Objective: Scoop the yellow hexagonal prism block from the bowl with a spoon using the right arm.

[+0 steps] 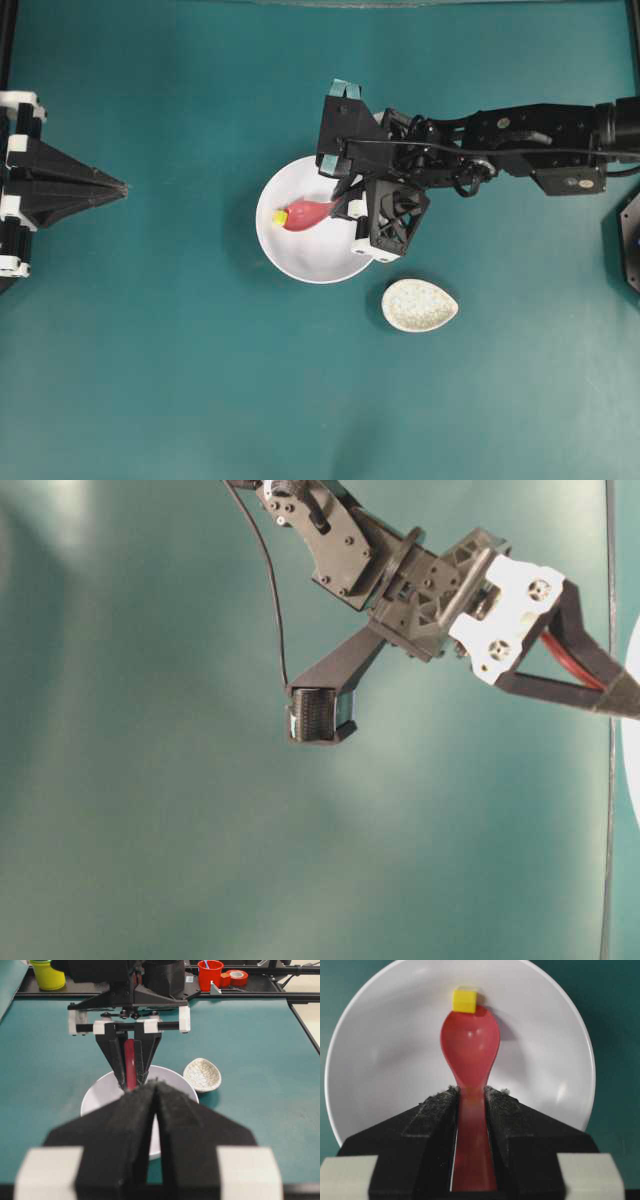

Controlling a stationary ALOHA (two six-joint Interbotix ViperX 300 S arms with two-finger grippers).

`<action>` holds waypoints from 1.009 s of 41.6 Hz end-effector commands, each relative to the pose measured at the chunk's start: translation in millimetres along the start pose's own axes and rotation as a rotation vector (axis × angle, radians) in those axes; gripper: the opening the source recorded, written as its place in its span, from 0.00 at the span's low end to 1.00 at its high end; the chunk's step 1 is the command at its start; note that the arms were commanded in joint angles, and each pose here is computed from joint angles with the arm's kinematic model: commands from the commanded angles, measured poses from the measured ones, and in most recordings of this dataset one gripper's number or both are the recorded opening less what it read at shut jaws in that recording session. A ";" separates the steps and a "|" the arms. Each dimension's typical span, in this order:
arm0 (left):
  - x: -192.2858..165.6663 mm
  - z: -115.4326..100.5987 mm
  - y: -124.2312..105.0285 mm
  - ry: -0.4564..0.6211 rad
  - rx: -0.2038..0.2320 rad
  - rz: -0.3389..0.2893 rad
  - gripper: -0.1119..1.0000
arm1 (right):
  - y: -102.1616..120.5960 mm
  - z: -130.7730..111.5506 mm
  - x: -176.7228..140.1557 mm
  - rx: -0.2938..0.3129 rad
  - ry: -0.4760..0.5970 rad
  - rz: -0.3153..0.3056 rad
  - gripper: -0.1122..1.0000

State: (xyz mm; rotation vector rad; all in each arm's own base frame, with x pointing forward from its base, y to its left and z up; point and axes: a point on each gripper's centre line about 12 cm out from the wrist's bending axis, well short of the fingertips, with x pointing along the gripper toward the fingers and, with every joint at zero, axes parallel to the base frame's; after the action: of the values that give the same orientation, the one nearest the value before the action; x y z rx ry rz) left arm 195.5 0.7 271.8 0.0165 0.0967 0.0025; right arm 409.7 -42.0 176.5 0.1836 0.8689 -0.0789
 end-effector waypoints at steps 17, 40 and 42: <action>1.3 9.4 0.4 -0.028 0.003 0.002 0.10 | 5.7 11.9 -17.2 -0.012 -0.100 0.001 0.31; 1.4 9.2 0.4 -0.026 0.000 0.002 0.10 | 3.4 2.9 -37.1 0.004 -0.248 -0.021 0.31; 1.1 9.5 0.4 -0.028 0.000 0.002 0.10 | 3.3 2.9 -39.6 0.005 -0.274 -0.024 0.31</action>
State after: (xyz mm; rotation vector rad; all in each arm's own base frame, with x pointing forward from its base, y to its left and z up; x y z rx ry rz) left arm 195.3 0.7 272.1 0.0165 0.0951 0.0023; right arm 387.1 -40.1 190.2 0.1660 0.6780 -0.1221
